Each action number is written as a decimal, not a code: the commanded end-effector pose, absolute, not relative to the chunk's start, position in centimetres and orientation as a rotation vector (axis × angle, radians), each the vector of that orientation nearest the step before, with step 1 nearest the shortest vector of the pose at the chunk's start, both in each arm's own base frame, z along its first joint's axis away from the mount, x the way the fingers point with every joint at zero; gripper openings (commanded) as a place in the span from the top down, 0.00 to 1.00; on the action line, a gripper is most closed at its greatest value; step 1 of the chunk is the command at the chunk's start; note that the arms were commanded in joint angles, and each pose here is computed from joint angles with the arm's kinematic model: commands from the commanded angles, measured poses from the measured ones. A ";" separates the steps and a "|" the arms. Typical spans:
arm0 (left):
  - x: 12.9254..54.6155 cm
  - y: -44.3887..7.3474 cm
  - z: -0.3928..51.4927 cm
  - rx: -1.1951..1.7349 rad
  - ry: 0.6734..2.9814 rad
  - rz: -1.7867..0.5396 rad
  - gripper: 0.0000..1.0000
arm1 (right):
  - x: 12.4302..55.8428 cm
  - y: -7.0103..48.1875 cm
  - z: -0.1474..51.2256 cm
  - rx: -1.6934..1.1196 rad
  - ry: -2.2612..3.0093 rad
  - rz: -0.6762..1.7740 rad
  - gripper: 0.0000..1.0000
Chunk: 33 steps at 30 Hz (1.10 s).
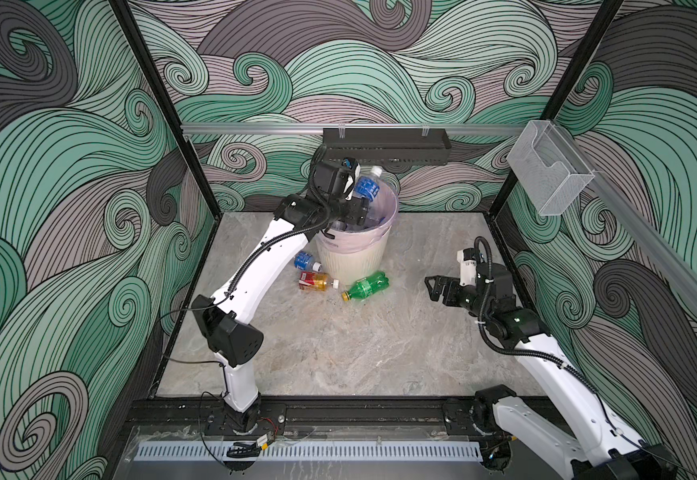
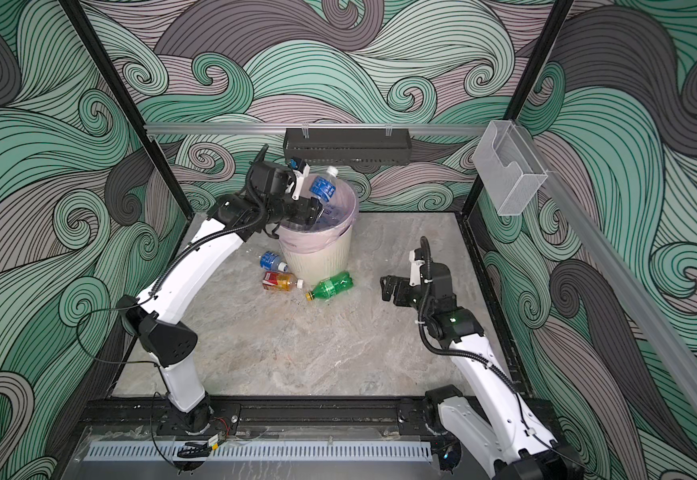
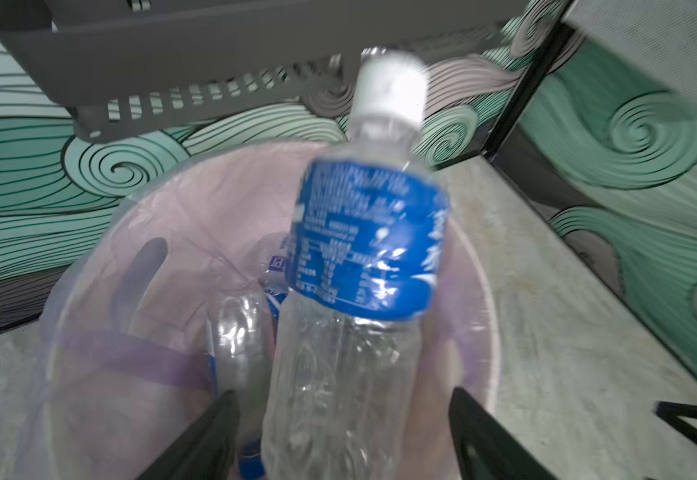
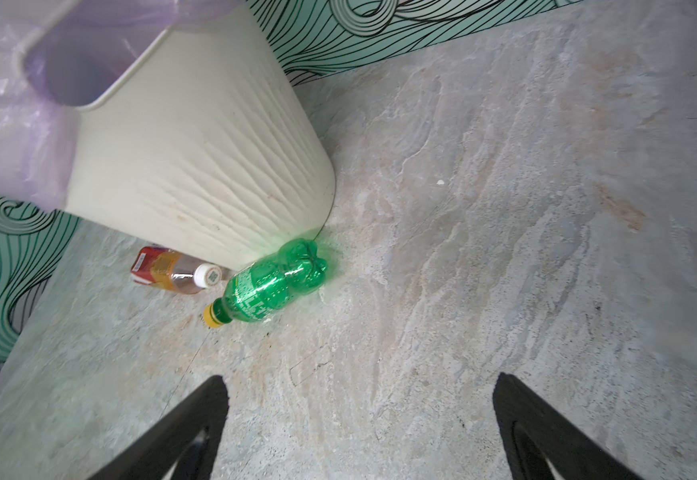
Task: Throw the plastic bottles in the bin
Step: 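Withdraw the left gripper while the right gripper reaches for the green Sprite bottle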
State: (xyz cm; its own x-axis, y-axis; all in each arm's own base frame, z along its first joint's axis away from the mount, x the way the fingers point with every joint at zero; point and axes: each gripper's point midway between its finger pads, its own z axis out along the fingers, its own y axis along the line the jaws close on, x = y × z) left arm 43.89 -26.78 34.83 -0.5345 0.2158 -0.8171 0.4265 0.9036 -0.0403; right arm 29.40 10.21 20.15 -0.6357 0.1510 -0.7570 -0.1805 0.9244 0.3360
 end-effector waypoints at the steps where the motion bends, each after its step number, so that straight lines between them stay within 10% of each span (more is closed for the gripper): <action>1: 41.4 -25.8 36.4 0.458 2.144 -0.316 0.16 | 28.9 12.5 21.5 -0.167 2.149 0.595 0.00; 12: 34.8 -19.4 38.5 0.359 2.029 -0.308 0.11 | 30.4 15.7 19.3 -0.310 2.239 0.647 0.05; 33: 23.6 -9.1 22.3 0.152 2.284 -0.127 0.13 | 36.3 22.1 8.8 0.197 2.472 0.497 0.03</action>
